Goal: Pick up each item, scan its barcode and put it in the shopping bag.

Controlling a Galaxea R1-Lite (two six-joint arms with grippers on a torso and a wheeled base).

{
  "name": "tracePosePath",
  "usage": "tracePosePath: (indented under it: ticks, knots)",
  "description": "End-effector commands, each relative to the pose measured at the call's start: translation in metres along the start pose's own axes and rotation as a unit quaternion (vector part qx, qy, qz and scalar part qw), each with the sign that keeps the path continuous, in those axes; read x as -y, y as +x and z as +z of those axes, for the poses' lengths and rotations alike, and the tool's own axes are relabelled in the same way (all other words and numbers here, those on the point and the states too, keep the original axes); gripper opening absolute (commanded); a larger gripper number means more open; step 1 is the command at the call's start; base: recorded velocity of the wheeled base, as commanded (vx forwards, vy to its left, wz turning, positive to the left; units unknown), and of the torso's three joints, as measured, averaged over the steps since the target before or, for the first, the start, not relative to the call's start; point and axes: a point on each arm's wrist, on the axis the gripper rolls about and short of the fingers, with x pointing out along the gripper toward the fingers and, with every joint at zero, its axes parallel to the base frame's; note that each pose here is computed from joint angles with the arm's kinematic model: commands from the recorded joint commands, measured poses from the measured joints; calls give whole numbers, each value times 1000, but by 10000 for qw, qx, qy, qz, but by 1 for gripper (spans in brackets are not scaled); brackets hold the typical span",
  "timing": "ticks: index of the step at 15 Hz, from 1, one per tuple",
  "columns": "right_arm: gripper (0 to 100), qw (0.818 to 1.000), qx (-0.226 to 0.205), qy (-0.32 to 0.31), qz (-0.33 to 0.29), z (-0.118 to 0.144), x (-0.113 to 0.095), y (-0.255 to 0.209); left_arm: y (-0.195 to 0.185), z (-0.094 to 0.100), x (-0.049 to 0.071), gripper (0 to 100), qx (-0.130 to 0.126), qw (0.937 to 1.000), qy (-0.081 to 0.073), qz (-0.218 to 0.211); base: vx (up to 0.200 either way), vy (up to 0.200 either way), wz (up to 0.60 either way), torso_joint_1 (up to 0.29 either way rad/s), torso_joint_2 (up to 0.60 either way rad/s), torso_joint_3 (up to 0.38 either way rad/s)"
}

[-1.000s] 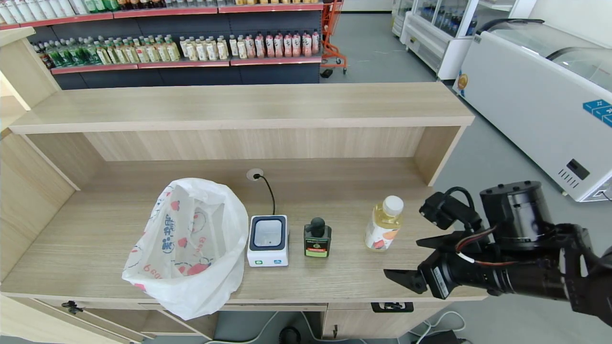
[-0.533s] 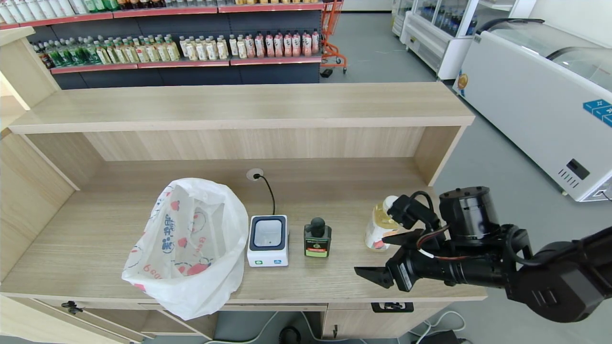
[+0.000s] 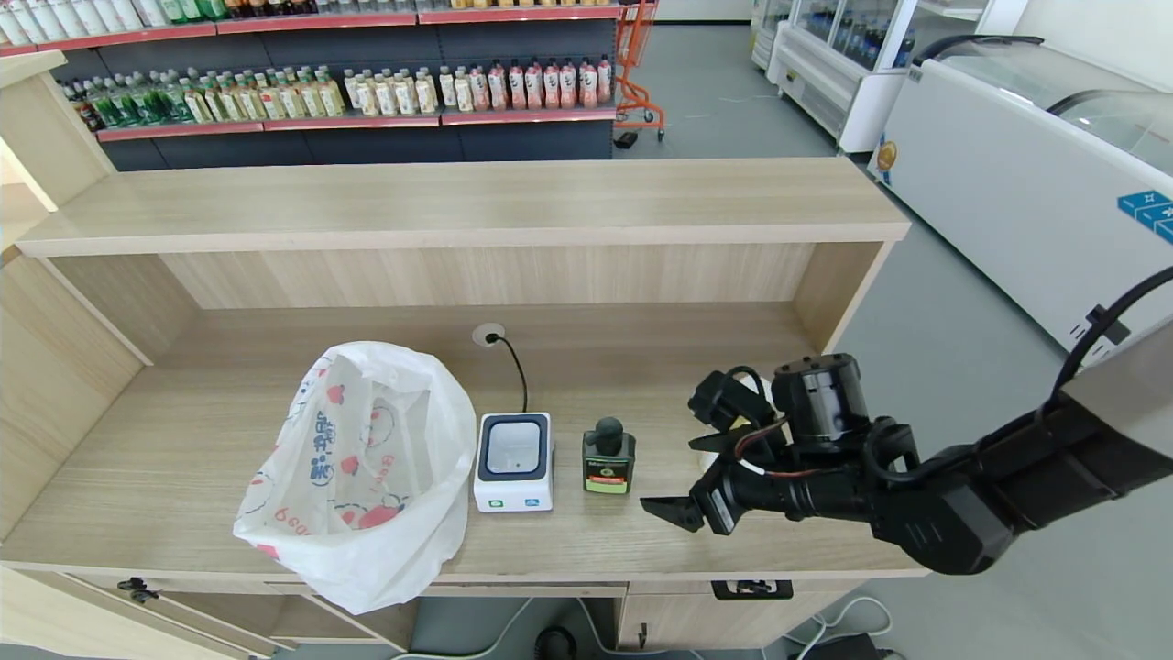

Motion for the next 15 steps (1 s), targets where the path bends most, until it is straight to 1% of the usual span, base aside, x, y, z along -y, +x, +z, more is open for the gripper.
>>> tracePosePath:
  ticks: [1, 7, 12, 15]
  knots:
    - [100, 9999, 27, -81, 54, 2, 2, 21, 0, 0, 0, 100, 0, 10000, -1, 0, 0, 0, 0, 0, 0, 0]
    - [100, 9990, 166, -329, 255, 11, -9, 65, 0, 0, 0, 100, 0, 10000, -1, 0, 0, 0, 0, 0, 0, 0]
    - [100, 9970, 40, -732, 263, 2, -7, 86, 0, 0, 0, 100, 0, 10000, -1, 0, 0, 0, 0, 0, 0, 0]
    - [100, 9964, 17, -805, 280, 0, -5, 96, 0, 0, 0, 100, 8, 10000, -1, 0, 0, 0, 0, 0, 0, 0]
